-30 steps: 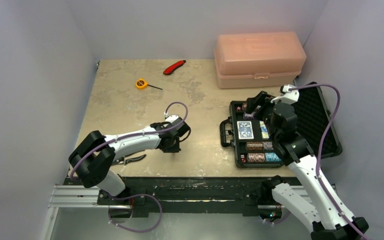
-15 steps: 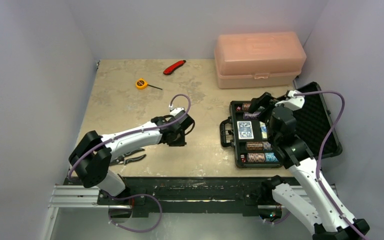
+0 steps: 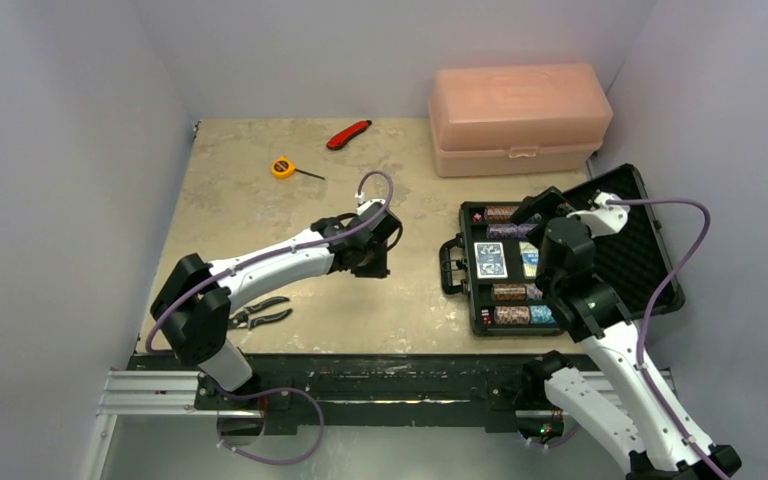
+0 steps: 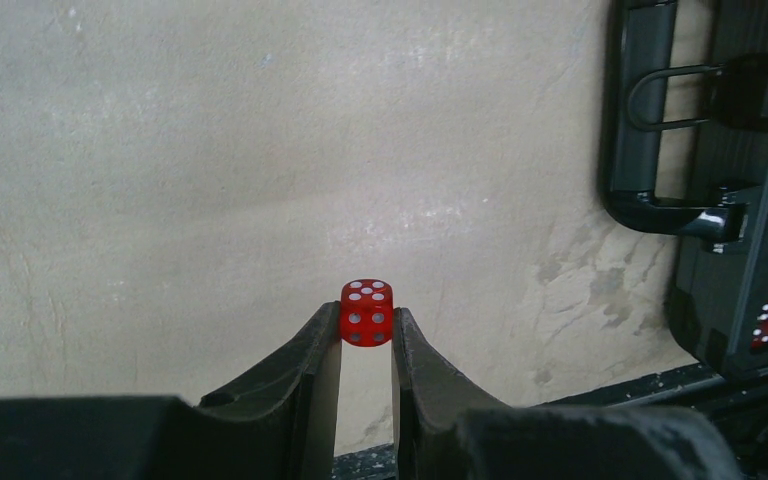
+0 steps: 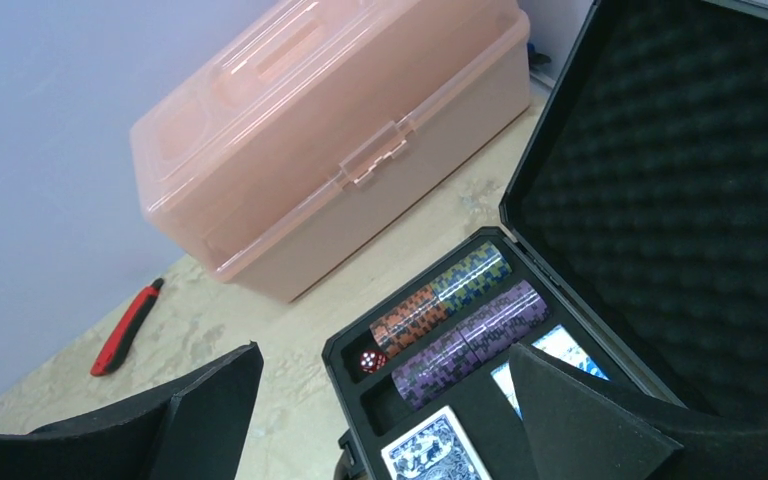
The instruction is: Pack up texas hold em set
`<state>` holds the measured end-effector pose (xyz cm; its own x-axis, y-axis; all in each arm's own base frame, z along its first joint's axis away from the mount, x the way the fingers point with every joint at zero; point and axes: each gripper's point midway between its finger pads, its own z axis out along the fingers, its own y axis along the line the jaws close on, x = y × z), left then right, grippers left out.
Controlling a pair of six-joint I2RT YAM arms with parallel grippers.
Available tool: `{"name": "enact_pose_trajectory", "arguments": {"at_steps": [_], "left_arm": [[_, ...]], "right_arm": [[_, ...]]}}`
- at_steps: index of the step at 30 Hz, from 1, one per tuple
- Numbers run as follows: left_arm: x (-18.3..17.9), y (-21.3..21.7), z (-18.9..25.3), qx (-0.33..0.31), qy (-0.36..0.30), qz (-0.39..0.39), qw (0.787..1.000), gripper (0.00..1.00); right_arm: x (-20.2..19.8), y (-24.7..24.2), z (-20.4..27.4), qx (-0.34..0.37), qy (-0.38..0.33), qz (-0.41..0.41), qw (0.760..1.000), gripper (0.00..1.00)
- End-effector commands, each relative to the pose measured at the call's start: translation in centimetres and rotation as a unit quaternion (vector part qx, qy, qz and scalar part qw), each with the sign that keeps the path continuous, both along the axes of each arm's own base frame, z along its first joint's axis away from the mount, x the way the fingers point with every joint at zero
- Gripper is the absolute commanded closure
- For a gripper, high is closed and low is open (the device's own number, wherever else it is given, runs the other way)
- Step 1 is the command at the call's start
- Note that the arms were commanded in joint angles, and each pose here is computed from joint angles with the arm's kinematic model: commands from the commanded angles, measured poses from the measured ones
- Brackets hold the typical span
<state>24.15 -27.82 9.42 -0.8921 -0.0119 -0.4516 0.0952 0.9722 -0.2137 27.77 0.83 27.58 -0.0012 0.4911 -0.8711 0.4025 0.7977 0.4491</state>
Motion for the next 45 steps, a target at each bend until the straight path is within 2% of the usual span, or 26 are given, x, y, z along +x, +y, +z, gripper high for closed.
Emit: {"name": "enact_pose_trajectory", "arguments": {"at_steps": [1,21,38,45], "left_arm": [[1.4,-3.3,2.9,-0.05,-0.026,-0.027,0.998,1.0],[6.3,-13.8,6.4,-0.181,-0.053,-0.071,0.979,1.0],[9.8,-22.0,7.2,-0.277,-0.066,-0.115,0.952,1.0],[10.9,-24.1,6.6,-0.298,-0.063,-0.12,0.945,1.0]], "right_arm": [[-0.6,-1.2,0.7,0.009,-0.017,-0.036,0.999,0.01],[-1.3,-1.6,0.7,0.017,-0.029,-0.051,0.998,0.01],[-1.5,-1.3,0.7,0.019,-0.033,-0.047,0.998,0.01],[-1.6,-1.2,0.8,0.019,-0.035,-0.045,0.998,0.01]]}}
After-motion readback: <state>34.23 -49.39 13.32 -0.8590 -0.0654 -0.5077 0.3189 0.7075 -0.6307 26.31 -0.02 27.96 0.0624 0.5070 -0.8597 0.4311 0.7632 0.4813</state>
